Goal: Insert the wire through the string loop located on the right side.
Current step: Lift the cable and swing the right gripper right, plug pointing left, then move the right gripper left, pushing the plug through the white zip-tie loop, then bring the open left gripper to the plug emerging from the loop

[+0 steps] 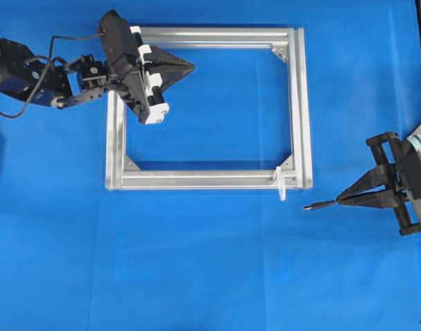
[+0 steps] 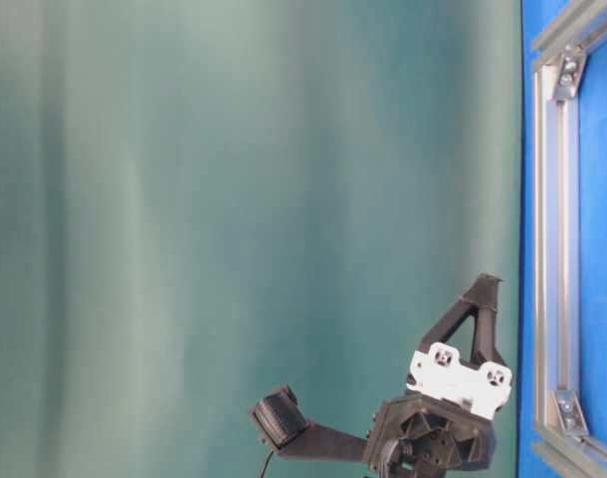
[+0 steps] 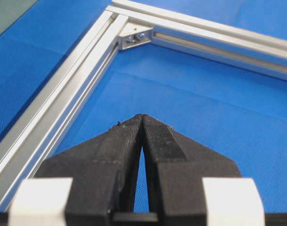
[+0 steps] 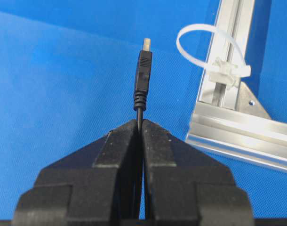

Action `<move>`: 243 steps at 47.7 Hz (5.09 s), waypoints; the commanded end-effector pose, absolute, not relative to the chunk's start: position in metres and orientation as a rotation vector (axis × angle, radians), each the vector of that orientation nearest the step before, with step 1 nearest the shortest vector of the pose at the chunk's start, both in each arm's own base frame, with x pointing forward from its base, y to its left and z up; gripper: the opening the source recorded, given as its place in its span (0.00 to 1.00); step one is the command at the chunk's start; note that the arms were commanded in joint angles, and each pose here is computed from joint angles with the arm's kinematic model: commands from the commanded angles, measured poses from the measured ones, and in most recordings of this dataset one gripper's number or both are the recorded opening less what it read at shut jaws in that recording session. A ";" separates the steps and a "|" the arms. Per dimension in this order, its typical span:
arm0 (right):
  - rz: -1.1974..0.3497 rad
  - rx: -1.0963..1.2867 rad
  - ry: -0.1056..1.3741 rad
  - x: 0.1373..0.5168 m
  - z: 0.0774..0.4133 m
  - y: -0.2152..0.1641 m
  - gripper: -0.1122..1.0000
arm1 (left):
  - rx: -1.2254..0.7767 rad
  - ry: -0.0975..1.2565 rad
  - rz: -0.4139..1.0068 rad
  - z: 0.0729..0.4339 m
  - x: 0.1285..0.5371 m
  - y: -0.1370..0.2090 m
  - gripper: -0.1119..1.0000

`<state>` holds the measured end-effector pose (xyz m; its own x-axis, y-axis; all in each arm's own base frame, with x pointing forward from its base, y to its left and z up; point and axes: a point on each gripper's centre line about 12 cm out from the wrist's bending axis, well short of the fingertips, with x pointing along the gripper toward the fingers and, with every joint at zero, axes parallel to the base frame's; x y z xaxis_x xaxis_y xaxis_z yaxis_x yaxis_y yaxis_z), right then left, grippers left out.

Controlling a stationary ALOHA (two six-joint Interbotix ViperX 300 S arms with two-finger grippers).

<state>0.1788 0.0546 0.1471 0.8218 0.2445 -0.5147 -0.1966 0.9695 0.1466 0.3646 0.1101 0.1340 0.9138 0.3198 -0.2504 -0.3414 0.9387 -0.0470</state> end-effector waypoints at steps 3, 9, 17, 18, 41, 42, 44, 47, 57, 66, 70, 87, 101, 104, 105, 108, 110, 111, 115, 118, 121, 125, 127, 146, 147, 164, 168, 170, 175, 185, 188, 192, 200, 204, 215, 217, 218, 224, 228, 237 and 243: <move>0.230 0.094 0.553 0.183 0.149 0.055 0.06 | -0.083 0.194 0.338 0.150 0.367 0.111 0.10; 0.218 0.095 0.552 0.184 0.147 0.053 0.06 | -0.083 0.194 0.338 0.150 0.367 0.111 0.10; 0.166 0.109 0.549 0.187 0.146 0.043 0.06 | -0.083 0.192 0.338 0.151 0.368 0.111 0.10; 0.159 0.110 0.552 0.188 0.146 0.042 0.06 | -0.083 0.192 0.338 0.151 0.368 0.111 0.10; 0.103 0.123 0.560 0.188 0.143 0.031 0.06 | -0.084 0.192 0.338 0.151 0.368 0.111 0.10; 0.103 0.123 0.562 0.188 0.143 0.031 0.06 | -0.084 0.192 0.338 0.151 0.368 0.111 0.10; 0.103 0.123 0.560 0.188 0.143 0.031 0.06 | -0.084 0.194 0.338 0.150 0.367 0.111 0.10; 0.103 0.123 0.560 0.188 0.143 0.031 0.06 | -0.084 0.192 0.337 0.151 0.368 0.110 0.10; 0.103 0.123 0.559 0.188 0.143 0.031 0.06 | -0.083 0.192 0.338 0.151 0.368 0.111 0.10; 0.103 0.123 0.559 0.188 0.143 0.031 0.06 | -0.084 0.192 0.338 0.151 0.368 0.111 0.10; 0.103 0.123 0.559 0.188 0.143 0.031 0.06 | -0.084 0.190 0.338 0.151 0.368 0.111 0.10; 0.104 0.123 0.557 0.189 0.143 0.031 0.06 | -0.084 0.191 0.337 0.151 0.368 0.110 0.10; 0.103 0.123 0.557 0.189 0.143 0.031 0.06 | -0.084 0.190 0.338 0.151 0.368 0.111 0.10; 0.103 0.123 0.557 0.189 0.143 0.031 0.06 | -0.084 0.190 0.338 0.151 0.368 0.111 0.10; 0.103 0.123 0.557 0.189 0.143 0.031 0.06 | -0.084 0.190 0.338 0.151 0.368 0.111 0.10; 0.103 0.123 0.557 0.189 0.143 0.031 0.06 | -0.084 0.190 0.338 0.151 0.368 0.111 0.10; 0.103 0.123 0.557 0.189 0.143 0.031 0.06 | -0.084 0.190 0.338 0.151 0.368 0.111 0.10; 0.103 0.123 0.557 0.189 0.143 0.031 0.06 | -0.084 0.190 0.338 0.151 0.368 0.111 0.10; 0.103 0.124 0.555 0.189 0.144 0.031 0.06 | -0.084 0.190 0.338 0.151 0.368 0.111 0.10; 0.103 0.123 0.557 0.189 0.143 0.031 0.06 | -0.084 0.190 0.338 0.151 0.368 0.111 0.10; 0.103 0.123 0.557 0.189 0.143 0.031 0.06 | -0.084 0.190 0.338 0.151 0.368 0.111 0.10; 0.103 0.123 0.557 0.189 0.143 0.031 0.06 | -0.084 0.190 0.338 0.151 0.368 0.111 0.10; 0.103 0.124 0.555 0.189 0.144 0.031 0.06 | -0.084 0.190 0.338 0.151 0.368 0.111 0.10; 0.097 0.122 0.554 0.195 0.139 0.031 0.06 | -0.084 0.189 0.338 0.152 0.368 0.111 0.10; 0.096 0.122 0.552 0.196 0.139 0.032 0.06 | -0.084 0.189 0.338 0.152 0.368 0.111 0.10; 0.084 0.116 0.518 0.222 0.132 0.034 0.06 | -0.084 0.190 0.338 0.151 0.368 0.111 0.10; 0.083 0.113 0.507 0.231 0.132 0.035 0.06 | -0.084 0.189 0.338 0.152 0.368 0.111 0.10; 0.081 0.113 0.504 0.236 0.132 0.036 0.06 | -0.084 0.191 0.337 0.151 0.368 0.110 0.10; 0.080 0.112 0.498 0.249 0.131 0.038 0.06 | -0.084 0.192 0.338 0.151 0.368 0.111 0.10; 0.076 0.108 0.503 0.270 0.130 0.040 0.06 | -0.084 0.194 0.338 0.150 0.367 0.111 0.10; 0.074 0.108 0.506 0.273 0.130 0.041 0.06 | -0.084 0.194 0.338 0.150 0.367 0.111 0.10; 0.073 0.108 0.506 0.275 0.130 0.040 0.06 | -0.085 0.195 0.338 0.150 0.367 0.110 0.10; 0.071 0.108 0.508 0.275 0.129 0.040 0.06 | -0.086 0.195 0.332 0.150 0.367 0.108 0.10; 0.073 0.108 0.508 0.275 0.129 0.040 0.06 | -0.083 0.194 0.323 0.151 0.368 0.105 0.10; 0.071 0.108 0.508 0.275 0.129 0.040 0.06 | -0.089 0.196 0.261 0.150 0.374 0.081 0.10; 0.071 0.108 0.508 0.275 0.129 0.040 0.06 | -0.090 0.198 0.245 0.150 0.375 0.075 0.10; 0.071 0.108 0.508 0.275 0.129 0.040 0.06 | -0.091 0.201 0.238 0.149 0.375 0.072 0.10; 0.071 0.108 0.508 0.275 0.129 0.040 0.06 | -0.094 0.209 0.178 0.147 0.377 0.049 0.10; 0.071 0.108 0.509 0.274 0.129 0.040 0.06 | -0.105 0.221 0.131 0.145 0.377 0.030 0.10; 0.071 0.108 0.509 0.274 0.129 0.040 0.06 | -0.137 0.256 0.029 0.141 0.377 -0.011 0.10; 0.071 0.108 0.509 0.275 0.129 0.040 0.06 | -0.137 0.273 -0.035 0.140 0.375 -0.036 0.10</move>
<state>0.2689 0.0400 0.1218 0.8546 0.0964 -0.5103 -0.0413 0.9921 0.1183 0.3744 -0.0220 0.1255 0.9523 -0.0158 -0.3048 -0.0276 0.9901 -0.1375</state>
